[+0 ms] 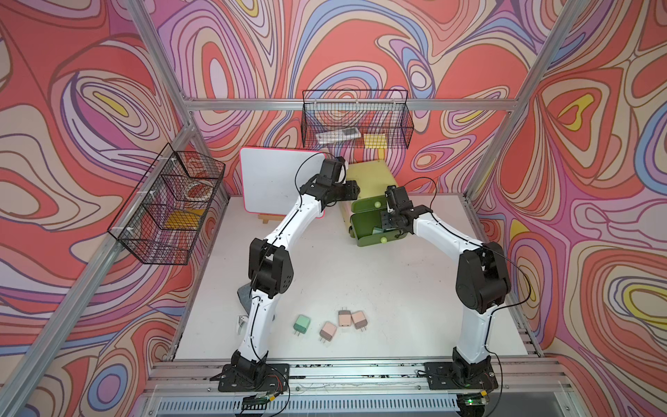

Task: Place the plugs into the drawer by color
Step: Place the plug in the drawer.

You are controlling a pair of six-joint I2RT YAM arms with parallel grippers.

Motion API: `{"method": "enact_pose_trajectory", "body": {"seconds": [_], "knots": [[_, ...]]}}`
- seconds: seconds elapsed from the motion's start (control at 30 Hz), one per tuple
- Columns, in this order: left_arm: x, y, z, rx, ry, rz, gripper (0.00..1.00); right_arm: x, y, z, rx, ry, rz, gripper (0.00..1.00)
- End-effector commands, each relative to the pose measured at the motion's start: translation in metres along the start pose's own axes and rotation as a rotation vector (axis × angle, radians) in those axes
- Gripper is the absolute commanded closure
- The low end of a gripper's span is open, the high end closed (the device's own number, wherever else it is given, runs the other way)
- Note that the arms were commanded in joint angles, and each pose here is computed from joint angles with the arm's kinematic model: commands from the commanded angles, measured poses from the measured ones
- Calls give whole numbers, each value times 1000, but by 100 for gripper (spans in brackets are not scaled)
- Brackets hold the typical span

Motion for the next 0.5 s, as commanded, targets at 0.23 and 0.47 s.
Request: {"method": "enact_pose_trajectory", "body": {"seconds": [0.23,0.47], "knots": [[9,-3,1,-5,43,5,44,6,-5,-10,-20,25,-10,49],[12,-2,3,1,51,-6,45,-13,-4,-51,-89,-60,6,44]]}}
Point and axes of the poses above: each gripper's point midway between its finger pads, its own z axis out along the fingers, its own y axis along the line the jaws close on, x = y × z, the point moved 3 cm from there along -z, back along the fingers, and after that the axes turned 3 degrees about -z, right-handed, at the moved point
